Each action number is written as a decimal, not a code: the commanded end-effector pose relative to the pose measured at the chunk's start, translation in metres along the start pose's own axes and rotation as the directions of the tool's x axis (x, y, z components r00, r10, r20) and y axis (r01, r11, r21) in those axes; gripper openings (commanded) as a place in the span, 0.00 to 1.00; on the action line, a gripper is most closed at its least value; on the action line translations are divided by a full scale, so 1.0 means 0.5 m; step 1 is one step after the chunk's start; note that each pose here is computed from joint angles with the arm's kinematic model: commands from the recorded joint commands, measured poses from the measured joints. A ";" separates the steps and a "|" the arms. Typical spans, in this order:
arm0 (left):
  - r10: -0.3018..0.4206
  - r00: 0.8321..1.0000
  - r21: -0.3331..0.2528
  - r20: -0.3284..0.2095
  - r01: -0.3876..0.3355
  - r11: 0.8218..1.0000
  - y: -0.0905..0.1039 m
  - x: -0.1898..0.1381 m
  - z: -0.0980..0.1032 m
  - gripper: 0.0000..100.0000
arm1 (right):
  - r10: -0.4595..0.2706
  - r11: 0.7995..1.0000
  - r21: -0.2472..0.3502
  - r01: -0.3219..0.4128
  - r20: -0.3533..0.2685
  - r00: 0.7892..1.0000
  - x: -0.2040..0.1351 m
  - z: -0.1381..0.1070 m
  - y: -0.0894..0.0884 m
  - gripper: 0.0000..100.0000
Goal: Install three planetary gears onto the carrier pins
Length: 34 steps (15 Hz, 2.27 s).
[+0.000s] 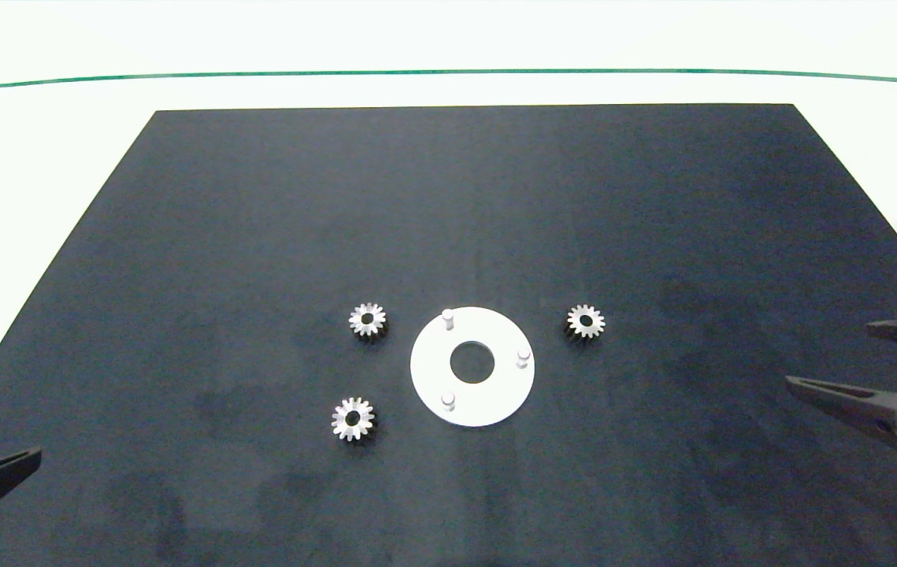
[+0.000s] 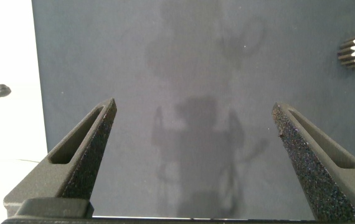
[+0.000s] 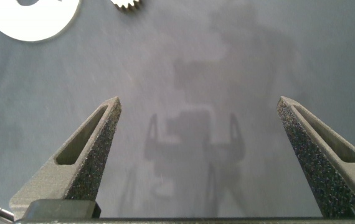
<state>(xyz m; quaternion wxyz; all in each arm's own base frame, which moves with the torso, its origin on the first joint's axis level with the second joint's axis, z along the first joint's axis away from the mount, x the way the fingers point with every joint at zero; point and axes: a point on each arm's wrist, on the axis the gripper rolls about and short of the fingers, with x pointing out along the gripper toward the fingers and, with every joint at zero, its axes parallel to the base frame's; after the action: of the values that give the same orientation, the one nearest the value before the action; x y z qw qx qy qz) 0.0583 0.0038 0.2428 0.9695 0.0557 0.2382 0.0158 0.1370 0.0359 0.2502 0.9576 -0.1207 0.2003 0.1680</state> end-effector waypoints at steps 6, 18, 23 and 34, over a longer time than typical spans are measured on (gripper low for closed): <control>0.028 0.999 -0.002 0.019 -0.028 1.000 0.002 -0.012 0.001 1.00 | 0.133 0.977 -0.140 -0.162 -0.194 0.972 0.222 0.071 0.032 1.00; 0.034 0.998 -0.002 0.055 -0.034 0.999 0.000 -0.034 -0.007 1.00 | 0.186 0.954 -0.204 -0.218 -0.166 0.968 0.318 0.136 0.092 1.00; 0.035 0.998 -0.002 0.060 -0.035 0.999 0.000 -0.037 -0.010 1.00 | 0.183 0.954 -0.206 -0.217 -0.173 0.968 0.351 0.143 0.096 1.00; 0.035 0.997 -0.001 0.069 -0.035 0.999 -0.001 -0.048 -0.016 1.00 | 0.156 0.950 -0.236 -0.206 -0.214 0.964 0.389 0.129 0.103 0.96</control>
<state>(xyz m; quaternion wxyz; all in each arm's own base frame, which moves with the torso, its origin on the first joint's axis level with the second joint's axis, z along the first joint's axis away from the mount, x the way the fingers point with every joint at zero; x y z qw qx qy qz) 0.0348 0.0029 0.2467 0.9765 0.0596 0.2047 0.0303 0.3083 0.1554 0.2169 0.8913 -0.2380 0.2785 0.2672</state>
